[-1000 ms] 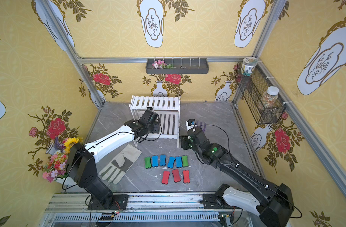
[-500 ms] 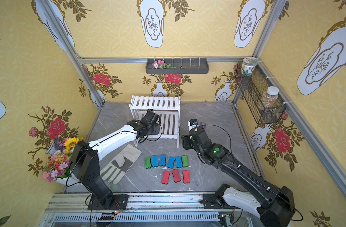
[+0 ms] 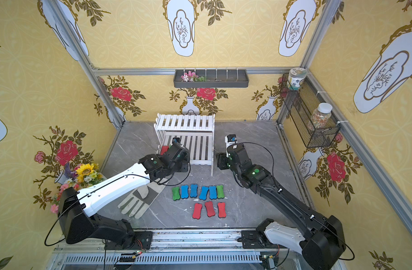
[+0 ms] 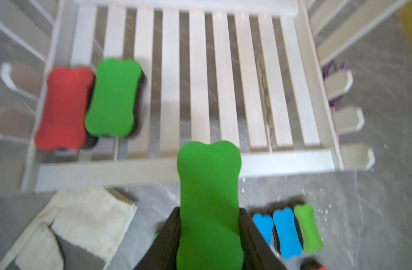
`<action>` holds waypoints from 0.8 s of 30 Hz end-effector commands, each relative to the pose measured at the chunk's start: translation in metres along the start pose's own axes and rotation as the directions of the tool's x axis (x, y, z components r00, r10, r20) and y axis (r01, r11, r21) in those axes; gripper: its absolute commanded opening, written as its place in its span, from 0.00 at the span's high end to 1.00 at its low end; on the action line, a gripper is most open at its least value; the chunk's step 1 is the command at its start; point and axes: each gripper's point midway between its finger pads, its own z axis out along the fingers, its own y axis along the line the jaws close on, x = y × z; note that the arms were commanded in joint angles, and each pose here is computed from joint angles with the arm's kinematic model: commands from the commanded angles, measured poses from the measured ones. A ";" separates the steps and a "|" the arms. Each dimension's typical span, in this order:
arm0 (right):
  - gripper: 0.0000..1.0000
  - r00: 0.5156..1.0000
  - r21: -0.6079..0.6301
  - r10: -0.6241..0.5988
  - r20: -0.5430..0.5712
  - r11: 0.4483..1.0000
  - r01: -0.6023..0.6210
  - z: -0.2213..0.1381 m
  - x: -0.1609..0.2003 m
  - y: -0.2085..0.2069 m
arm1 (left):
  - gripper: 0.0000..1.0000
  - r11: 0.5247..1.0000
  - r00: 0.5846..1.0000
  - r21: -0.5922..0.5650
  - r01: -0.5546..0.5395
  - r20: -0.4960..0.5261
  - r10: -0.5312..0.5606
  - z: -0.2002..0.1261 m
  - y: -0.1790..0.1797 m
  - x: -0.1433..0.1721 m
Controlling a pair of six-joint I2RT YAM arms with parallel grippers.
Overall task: Remove the whiteboard erasers from the shelf
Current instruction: Pick up the whiteboard eraser from the shelf, then place the whiteboard eraser at the center of the board.
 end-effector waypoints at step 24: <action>0.36 0.984 -0.040 0.120 0.131 0.992 -0.116 -0.008 -0.051 -0.031 | 0.64 0.997 0.812 0.046 -0.062 -0.579 0.077 0.010 -0.019 0.180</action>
